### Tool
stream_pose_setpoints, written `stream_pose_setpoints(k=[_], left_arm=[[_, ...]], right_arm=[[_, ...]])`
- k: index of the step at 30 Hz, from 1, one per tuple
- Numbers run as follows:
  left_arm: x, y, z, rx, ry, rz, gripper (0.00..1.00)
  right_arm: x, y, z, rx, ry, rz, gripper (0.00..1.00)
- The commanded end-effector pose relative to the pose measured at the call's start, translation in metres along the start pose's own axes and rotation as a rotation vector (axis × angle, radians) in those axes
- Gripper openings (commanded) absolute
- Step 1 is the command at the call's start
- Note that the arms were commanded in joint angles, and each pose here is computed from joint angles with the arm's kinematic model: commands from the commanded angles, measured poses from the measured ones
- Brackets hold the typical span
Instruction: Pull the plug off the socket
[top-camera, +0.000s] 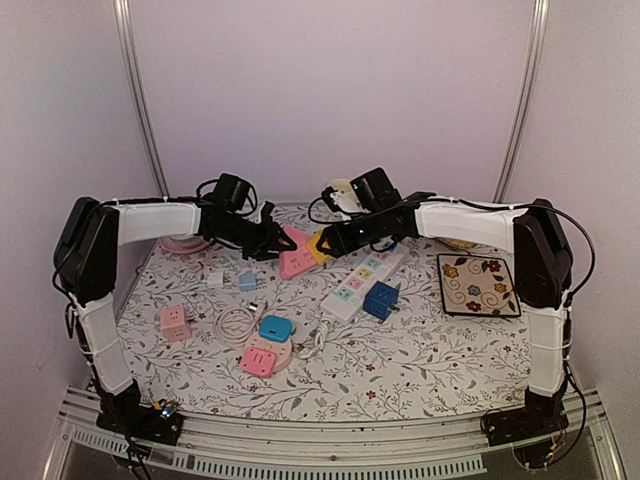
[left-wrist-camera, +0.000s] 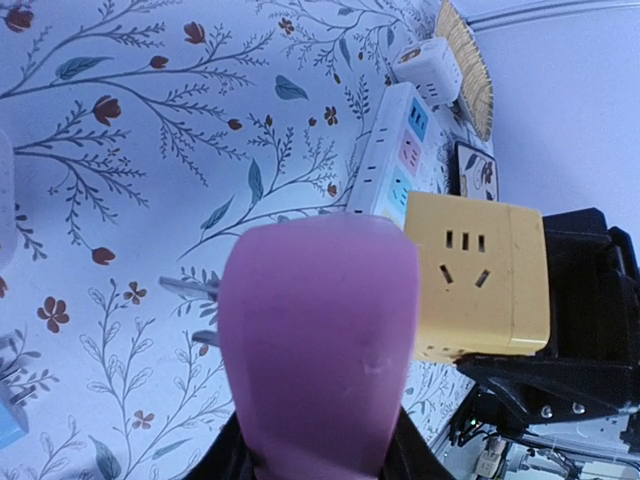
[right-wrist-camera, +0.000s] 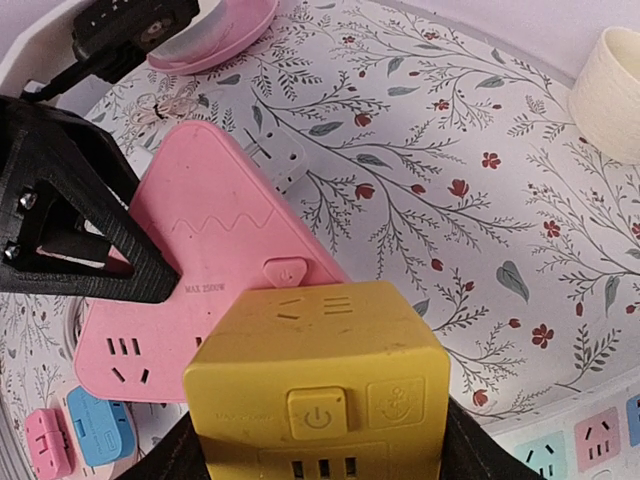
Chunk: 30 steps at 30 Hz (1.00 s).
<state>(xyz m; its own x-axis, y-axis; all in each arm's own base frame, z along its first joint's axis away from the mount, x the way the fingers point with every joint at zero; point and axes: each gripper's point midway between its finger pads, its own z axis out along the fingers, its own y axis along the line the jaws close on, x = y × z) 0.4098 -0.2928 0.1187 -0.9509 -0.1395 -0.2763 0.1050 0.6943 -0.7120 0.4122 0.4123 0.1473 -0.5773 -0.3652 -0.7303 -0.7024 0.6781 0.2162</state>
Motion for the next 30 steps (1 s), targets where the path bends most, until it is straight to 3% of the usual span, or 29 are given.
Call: stream_pose_setpoints(k=[1, 11, 19, 23, 30], left_arm=[[0.006, 0.072, 0.011, -0.287, 0.006, -0.08, 0.0], [0.003, 0.037, -0.008, -0.212, -0.046, 0.012, 0.0], [0.011, 0.021, -0.025, -0.155, -0.072, 0.047, 0.0], [0.014, 0.016, -0.031, -0.144, -0.076, 0.067, 0.0], [0.012, 0.018, -0.03, -0.144, -0.106, 0.089, 0.0]], right_arm=[[-0.068, 0.021, -0.061, 0.014, -0.208, -0.089, 0.03], [-0.074, 0.004, -0.095, -0.057, -0.24, 0.117, 0.03], [-0.058, 0.069, -0.116, 0.078, -0.2, 0.11, 0.04], [-0.037, 0.059, -0.141, 0.148, -0.209, 0.204, 0.03], [-0.019, 0.044, -0.154, 0.121, -0.197, 0.273, 0.03]])
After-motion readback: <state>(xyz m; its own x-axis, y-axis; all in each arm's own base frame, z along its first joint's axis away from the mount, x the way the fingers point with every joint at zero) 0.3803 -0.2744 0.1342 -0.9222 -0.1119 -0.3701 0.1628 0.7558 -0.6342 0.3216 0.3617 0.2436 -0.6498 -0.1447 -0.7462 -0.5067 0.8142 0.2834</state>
